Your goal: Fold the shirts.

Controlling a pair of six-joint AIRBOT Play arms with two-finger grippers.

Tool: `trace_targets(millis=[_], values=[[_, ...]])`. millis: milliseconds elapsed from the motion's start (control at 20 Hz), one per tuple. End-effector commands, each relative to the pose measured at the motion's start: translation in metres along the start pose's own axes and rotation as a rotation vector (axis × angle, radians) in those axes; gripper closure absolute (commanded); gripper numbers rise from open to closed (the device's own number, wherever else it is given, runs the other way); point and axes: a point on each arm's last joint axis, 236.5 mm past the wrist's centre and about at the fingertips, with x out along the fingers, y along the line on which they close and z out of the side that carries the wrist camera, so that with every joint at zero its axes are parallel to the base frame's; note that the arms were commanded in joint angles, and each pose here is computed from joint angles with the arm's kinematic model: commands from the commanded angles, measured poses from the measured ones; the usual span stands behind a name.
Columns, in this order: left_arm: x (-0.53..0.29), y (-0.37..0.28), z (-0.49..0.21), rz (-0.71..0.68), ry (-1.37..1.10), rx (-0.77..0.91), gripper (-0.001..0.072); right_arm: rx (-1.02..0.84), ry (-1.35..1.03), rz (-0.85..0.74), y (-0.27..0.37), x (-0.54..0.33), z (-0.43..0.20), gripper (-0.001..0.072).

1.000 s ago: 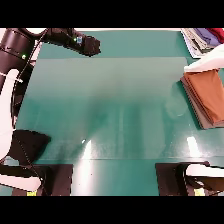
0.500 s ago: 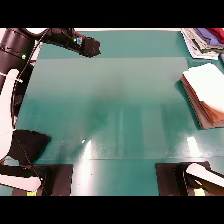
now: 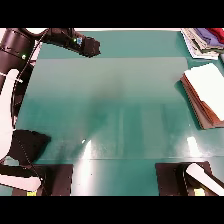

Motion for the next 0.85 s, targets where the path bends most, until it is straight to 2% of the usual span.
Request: trace_targets(millis=[0, 150, 250, 300, 400, 450, 800], values=[[0.000, 0.001, -0.002, 0.005, 0.009, 0.002, 0.0683, -0.210, -0.027, 0.255, 0.129, -0.022, -0.008, 0.0118], [0.000, -0.001, 0.002, -0.002, -0.009, -0.002, 0.0683, -0.403, 0.023, 0.426, 0.218, -0.038, -0.051, 0.0120], [0.000, 0.000, 0.005, 0.000, -0.023, -0.002, 0.0683, -0.510, 0.044, 0.480, 0.252, -0.045, -0.078, 0.0123], [0.000, 0.000, 0.008, 0.001, -0.035, -0.002, 0.0683, -0.562, 0.055, 0.484, 0.261, -0.046, -0.090, 0.0198], [0.000, 0.001, 0.014, 0.004, -0.059, -0.002, 0.0683, -0.658, 0.073, 0.481, 0.273, -0.046, -0.112, 0.0588], [-0.001, 0.001, 0.016, 0.005, -0.068, -0.002, 0.0683, -0.700, 0.077, 0.472, 0.276, -0.046, -0.120, 0.0696], [-0.003, 0.004, 0.037, 0.015, -0.159, -0.002, 0.0683, -0.762, 0.098, 0.487, 0.285, -0.049, -0.139, 0.0696]])
